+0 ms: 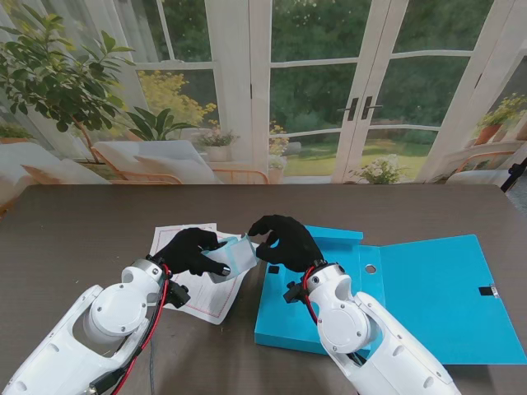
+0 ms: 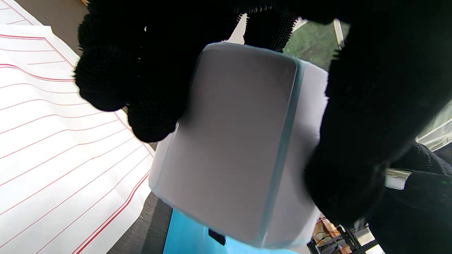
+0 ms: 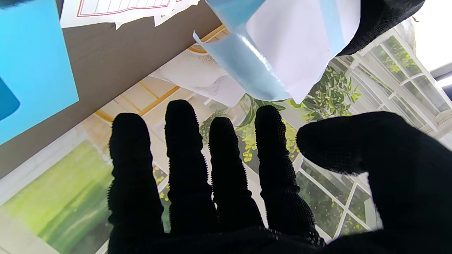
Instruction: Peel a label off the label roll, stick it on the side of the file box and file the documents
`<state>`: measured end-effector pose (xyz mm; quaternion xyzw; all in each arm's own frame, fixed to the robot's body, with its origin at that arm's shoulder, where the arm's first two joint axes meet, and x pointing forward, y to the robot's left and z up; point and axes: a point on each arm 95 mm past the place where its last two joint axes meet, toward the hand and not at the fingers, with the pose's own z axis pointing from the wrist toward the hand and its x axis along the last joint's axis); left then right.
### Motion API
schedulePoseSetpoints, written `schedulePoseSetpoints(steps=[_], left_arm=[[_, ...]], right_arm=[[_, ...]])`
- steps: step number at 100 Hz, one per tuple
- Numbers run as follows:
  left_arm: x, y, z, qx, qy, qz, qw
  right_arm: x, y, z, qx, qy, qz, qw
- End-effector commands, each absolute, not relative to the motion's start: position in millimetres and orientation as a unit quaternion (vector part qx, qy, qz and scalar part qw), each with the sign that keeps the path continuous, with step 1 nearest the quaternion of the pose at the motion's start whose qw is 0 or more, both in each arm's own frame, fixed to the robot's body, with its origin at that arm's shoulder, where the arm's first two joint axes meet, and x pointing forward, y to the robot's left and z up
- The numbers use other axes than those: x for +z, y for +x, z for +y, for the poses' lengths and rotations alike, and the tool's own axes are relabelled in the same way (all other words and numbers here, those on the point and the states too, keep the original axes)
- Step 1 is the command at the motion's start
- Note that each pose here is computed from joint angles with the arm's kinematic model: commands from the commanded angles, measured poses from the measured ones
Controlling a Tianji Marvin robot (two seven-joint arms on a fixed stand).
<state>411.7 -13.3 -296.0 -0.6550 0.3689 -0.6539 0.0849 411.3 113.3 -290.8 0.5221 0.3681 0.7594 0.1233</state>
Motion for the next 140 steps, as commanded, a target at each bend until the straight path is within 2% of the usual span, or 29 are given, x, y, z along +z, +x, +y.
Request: schedulePoseSetpoints(steps=[1,25,79,140], left_arm=[[-290.1,412.7,-17.8,-0.661,-0.651,0.366,0.073],[-290.1,413.1,-18.5,-0.665,-0.650,0.362,0.061],[-289.7,411.4,-18.7,-0.667,-0.648,0.364,0.042],[-291.7,412.7,-15.9,-0.668,-0.648,0.364,0.039]], right_arm=[[-291.3,408.4,119.8,0.759,0.521,0.373,0.119],[-283.9,400.7,123.3,0.763,0.515,0.367,0.134],[-287.8,401.7,137.2,0.760,0.515,0.361,0.163],[-296.4,399.5,142.0,0.759,0.536,0.346,0.131]])
